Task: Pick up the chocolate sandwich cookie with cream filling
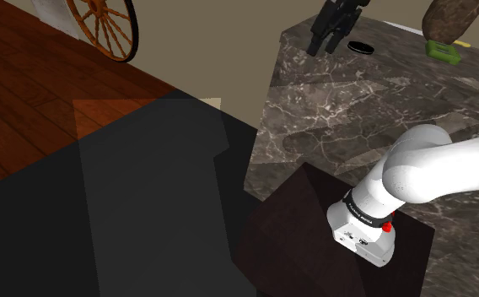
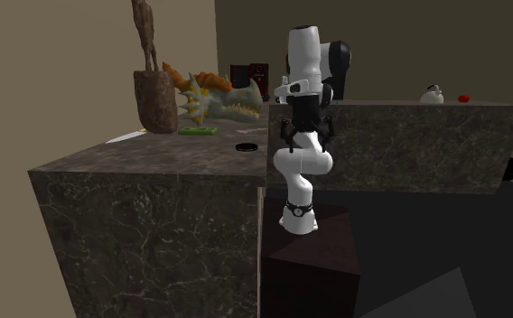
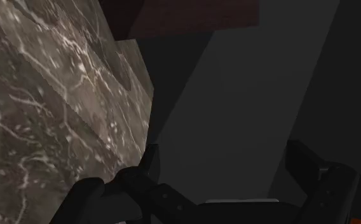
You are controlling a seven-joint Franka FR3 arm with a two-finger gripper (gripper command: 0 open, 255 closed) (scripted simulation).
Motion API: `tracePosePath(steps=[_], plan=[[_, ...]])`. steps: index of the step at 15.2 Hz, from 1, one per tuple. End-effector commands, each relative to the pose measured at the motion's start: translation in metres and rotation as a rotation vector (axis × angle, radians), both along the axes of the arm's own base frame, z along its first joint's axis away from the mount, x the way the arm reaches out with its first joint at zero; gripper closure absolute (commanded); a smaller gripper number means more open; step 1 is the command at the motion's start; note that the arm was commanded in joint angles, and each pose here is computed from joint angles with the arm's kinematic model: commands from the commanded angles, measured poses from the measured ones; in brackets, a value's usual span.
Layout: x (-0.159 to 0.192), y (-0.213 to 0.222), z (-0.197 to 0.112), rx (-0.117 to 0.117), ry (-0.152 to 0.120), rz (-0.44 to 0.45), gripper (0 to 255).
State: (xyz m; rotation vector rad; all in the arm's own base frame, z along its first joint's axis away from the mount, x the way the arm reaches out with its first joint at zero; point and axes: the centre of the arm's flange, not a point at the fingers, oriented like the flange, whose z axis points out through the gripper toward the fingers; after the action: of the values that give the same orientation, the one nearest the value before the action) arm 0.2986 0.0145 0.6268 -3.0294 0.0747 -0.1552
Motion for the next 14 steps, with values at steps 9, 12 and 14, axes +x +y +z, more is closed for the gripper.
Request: tracePosePath(steps=[9,12,14], plan=[[-0.005,-0.099,0.020,-0.033,0.049,0.135,0],[-0.003,-0.136,0.028,-0.046,0.068,0.186,0],[-0.001,-0.161,0.034,-0.054,0.080,0.220,0]])
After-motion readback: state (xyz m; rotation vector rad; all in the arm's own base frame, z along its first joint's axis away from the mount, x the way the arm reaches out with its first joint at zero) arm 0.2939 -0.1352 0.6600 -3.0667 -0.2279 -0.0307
